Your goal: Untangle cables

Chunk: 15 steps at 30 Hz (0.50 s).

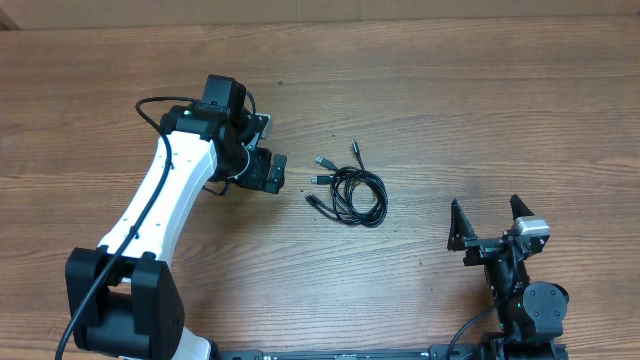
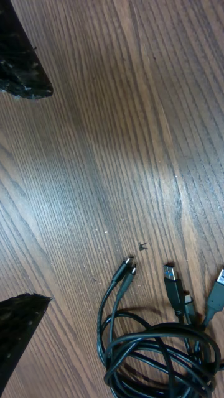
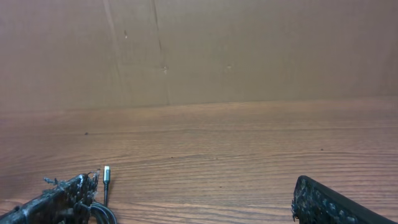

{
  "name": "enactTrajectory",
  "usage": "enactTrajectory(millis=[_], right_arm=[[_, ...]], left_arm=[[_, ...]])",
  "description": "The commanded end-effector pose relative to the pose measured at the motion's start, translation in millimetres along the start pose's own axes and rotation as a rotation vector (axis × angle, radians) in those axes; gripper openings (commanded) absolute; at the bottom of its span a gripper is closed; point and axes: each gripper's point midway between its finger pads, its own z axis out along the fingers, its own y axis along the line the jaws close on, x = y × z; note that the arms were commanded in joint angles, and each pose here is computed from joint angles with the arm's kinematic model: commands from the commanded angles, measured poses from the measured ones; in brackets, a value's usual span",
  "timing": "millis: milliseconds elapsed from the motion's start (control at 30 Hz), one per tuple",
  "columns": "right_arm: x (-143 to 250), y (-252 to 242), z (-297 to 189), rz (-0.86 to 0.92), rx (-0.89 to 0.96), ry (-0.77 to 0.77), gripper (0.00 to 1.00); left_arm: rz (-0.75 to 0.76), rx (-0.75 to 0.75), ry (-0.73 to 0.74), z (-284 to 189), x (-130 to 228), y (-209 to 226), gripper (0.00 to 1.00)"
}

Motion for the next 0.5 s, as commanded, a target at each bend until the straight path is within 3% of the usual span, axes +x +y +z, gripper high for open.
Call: enactTrajectory(millis=[0,467], right_arm=[[3.9,-3.6,0.5,0.005,0.016,0.005,1.0],[3.9,-3.6,0.5,0.005,0.016,0.005,1.0]], left_arm=[[0.024,0.013,-0.007,-0.9,-3.6,-3.7,1.0],[0.019,0.046,0.001,-1.2,-1.6,-9.4,1.0]])
